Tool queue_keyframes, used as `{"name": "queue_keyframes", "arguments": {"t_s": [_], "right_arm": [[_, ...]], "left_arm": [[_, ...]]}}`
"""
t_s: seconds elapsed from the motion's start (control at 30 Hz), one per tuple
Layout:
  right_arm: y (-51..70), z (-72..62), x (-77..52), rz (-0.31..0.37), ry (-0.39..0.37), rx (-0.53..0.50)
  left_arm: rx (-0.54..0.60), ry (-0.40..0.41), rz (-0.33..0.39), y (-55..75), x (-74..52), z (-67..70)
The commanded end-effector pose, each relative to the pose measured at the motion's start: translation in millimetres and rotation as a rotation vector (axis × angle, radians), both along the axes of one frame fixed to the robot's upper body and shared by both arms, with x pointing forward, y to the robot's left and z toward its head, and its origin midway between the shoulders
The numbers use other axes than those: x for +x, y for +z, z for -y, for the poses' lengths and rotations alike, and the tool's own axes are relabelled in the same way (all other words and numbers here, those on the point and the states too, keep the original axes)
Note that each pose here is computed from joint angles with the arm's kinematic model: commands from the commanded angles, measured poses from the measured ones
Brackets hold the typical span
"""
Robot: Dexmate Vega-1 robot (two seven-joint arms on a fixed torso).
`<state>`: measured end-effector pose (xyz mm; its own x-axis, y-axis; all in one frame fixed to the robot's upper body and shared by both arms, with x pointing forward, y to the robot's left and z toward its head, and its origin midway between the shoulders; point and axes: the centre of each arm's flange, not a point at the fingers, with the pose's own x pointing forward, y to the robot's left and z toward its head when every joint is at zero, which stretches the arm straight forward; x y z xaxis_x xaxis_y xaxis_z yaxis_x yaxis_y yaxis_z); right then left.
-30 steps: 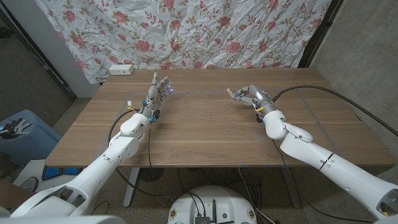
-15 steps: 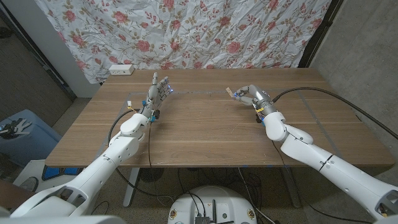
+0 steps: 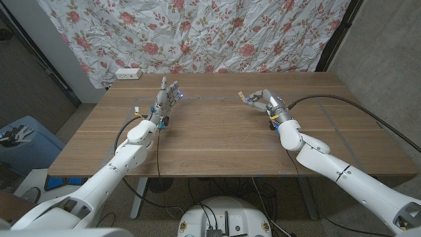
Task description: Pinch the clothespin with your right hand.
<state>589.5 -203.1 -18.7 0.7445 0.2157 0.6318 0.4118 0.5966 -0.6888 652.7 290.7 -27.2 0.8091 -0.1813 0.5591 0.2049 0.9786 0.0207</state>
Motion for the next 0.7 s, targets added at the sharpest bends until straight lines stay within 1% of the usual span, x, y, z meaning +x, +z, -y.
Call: {"name": "queue_keyframes", "arguments": {"t_s": [0.03,0.7], "right_arm": [[-3.4,-1.5,1.5,0.008,0.026,0.019],[-6.8,1.1,0.4,0.010,0.028,0.042]], "left_arm": [[0.000,0.000,0.000,0.1,-0.1,0.0],[0.000,0.000,0.000,0.0,0.0,0.0]]}}
